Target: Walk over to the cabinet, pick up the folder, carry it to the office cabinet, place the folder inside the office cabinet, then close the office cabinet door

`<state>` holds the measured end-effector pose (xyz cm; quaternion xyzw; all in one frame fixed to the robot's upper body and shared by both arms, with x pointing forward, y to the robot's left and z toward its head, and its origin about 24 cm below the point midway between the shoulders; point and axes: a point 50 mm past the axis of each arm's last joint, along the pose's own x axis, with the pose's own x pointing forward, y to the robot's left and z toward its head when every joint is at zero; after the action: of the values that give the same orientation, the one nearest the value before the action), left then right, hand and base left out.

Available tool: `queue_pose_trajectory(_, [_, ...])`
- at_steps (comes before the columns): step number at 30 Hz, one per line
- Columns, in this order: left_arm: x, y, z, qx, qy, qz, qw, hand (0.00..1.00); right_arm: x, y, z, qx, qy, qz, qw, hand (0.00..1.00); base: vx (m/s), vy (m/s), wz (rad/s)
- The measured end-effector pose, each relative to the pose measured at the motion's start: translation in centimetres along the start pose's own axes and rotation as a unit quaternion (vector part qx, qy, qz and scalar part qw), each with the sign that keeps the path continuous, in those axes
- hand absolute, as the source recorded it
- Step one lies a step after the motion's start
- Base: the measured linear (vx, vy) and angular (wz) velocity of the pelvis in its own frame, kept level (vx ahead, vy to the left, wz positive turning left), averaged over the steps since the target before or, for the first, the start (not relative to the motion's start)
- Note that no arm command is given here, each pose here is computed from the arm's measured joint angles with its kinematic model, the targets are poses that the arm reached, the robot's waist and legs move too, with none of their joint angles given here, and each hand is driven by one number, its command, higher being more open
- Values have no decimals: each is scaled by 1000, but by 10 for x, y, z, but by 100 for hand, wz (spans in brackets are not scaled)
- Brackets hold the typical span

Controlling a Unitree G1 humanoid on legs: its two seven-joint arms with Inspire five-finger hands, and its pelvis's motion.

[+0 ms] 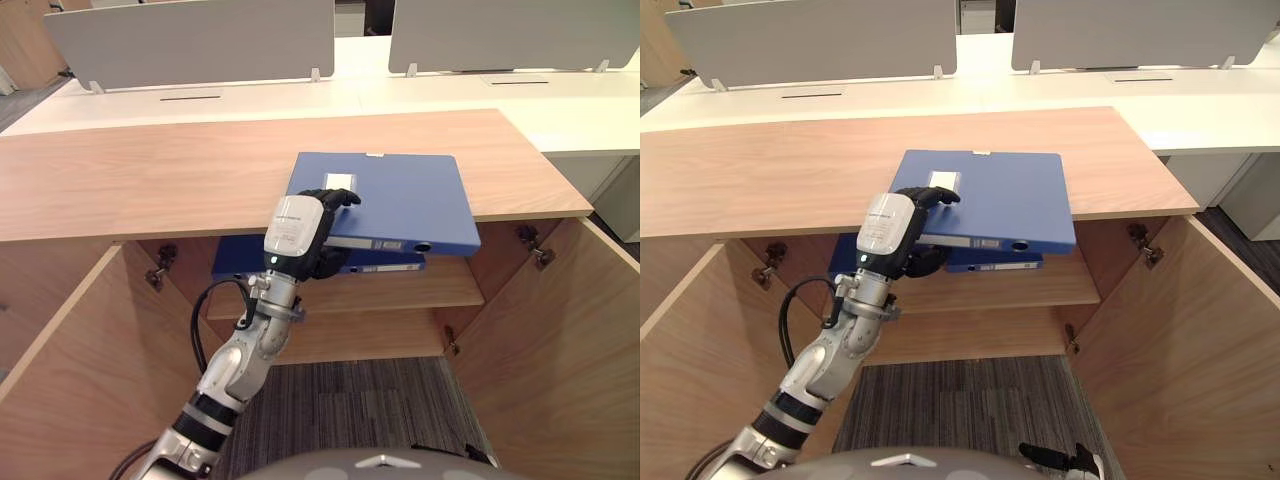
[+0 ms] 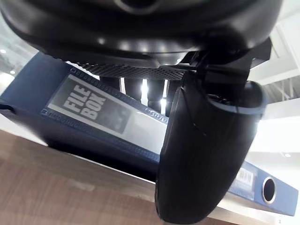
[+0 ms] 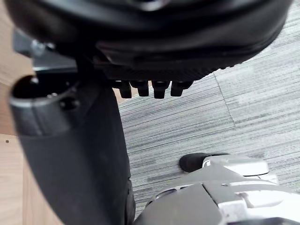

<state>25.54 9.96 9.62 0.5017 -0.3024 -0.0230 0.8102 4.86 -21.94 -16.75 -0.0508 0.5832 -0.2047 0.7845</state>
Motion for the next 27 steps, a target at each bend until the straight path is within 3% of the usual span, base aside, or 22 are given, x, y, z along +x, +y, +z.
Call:
queue_pose_trajectory(4, [8,6,3,-18,2,32,999,0,0,1,2,1,-2,1,1000,100,0,0,0])
queue_pose_trajectory(18, [4,9,9,-67,12,39,997,0,0,3,3,16,-1,3,1000,100,-1,1,-1])
queue_pose_trajectory(23, [5,17,43,-191,-17,58,980,0,0,3,2,17,0,1,1000,100,-8,5,-3])
queue_pose_trajectory(27, [1,20,72,-343,-40,50,937,0,-1,4,7,0,-16,2,1000,100,-40,9,-14])
